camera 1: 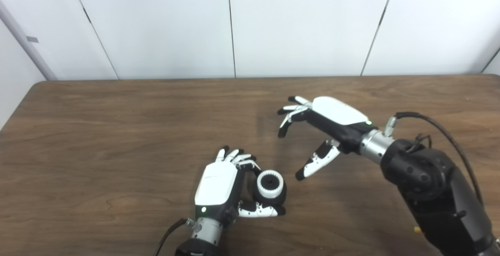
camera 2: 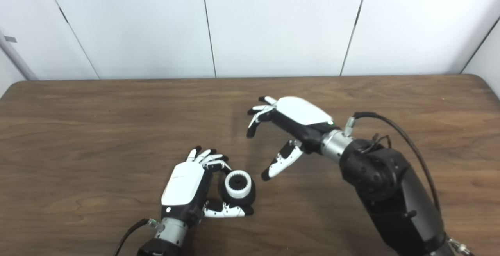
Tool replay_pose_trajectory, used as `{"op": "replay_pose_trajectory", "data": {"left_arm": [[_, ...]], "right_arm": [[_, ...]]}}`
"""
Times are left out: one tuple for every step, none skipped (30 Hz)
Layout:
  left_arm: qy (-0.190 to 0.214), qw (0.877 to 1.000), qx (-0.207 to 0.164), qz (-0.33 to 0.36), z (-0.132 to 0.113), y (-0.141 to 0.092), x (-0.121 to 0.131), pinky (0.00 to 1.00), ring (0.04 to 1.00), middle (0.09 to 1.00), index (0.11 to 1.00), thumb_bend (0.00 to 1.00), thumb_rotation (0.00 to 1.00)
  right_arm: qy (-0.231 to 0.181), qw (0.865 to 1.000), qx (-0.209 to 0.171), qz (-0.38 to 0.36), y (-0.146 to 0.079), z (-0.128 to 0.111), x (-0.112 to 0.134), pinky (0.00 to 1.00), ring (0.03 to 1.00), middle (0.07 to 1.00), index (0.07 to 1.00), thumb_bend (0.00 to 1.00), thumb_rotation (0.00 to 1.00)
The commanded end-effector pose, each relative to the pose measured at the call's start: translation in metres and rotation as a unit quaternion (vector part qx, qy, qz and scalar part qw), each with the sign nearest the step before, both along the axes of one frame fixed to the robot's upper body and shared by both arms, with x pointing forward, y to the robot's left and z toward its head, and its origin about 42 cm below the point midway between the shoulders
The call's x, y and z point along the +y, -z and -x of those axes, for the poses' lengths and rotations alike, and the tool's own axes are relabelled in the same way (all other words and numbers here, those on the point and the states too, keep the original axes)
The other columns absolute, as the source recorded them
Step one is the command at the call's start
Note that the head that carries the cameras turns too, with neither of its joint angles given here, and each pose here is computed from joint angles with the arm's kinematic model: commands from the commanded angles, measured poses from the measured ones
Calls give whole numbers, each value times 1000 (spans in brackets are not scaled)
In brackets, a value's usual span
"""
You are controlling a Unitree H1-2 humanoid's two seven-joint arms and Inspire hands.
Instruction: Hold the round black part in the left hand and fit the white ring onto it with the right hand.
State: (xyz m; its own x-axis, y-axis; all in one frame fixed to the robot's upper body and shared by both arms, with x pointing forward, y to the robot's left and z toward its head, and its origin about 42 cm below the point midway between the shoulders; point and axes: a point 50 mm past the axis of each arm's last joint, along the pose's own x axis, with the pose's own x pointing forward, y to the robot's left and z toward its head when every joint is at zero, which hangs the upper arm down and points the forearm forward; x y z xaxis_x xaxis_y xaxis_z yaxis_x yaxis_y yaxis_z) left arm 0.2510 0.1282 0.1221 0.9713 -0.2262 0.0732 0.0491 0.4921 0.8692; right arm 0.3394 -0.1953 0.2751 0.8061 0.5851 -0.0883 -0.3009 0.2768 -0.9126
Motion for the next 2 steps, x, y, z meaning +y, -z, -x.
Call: {"op": "replay_pose_trajectory", "data": {"left_arm": [[-5,1000,1,-14,1,-1,5,1000,895,790,489,521,56],[-6,1000,2,-15,1,-1,6,1000,896,792,490,520,57]], "right_arm": [[4,999,-50,-8,-24,0,-6,914,1000,875,636,928,204],[7,999,-54,-7,-25,0,-8,909,1000,872,636,926,208]]}}
